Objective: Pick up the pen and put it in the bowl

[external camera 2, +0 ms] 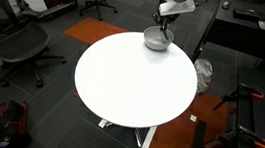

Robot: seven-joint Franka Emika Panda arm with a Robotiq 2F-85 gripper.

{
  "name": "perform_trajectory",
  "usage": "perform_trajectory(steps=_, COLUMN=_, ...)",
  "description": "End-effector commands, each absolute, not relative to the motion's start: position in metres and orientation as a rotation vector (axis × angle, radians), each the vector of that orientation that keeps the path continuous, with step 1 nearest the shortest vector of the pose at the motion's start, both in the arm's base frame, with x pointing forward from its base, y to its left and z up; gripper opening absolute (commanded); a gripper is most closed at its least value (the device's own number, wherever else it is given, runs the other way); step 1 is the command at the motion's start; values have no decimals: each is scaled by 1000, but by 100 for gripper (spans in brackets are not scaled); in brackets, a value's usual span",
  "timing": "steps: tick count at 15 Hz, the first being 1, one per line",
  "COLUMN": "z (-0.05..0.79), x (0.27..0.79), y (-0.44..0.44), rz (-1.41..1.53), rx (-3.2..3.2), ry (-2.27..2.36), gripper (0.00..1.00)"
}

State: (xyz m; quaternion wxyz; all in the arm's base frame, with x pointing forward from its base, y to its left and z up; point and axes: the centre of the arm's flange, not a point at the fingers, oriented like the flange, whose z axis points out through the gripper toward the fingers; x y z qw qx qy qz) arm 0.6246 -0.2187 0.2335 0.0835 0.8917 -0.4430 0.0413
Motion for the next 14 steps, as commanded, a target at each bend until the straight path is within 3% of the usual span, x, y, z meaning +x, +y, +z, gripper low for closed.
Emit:
perform_trajectory(steps=1, z=228, x=629, y=-214, rz=144, rx=2620, ry=-1367, gripper=50)
perform_trajectory(steps=6, z=235, x=629, y=-207, rz=168, rx=2622, ry=-1366, gripper=88)
perform_trajectory(steps=8, z=245, x=628, y=-202, rz=185, rx=2632, ry=-1357, gripper=100)
perform_trajectory(steps=14, z=306, x=621, y=-176, rz=221, rx=2731, ry=-1330, gripper=100)
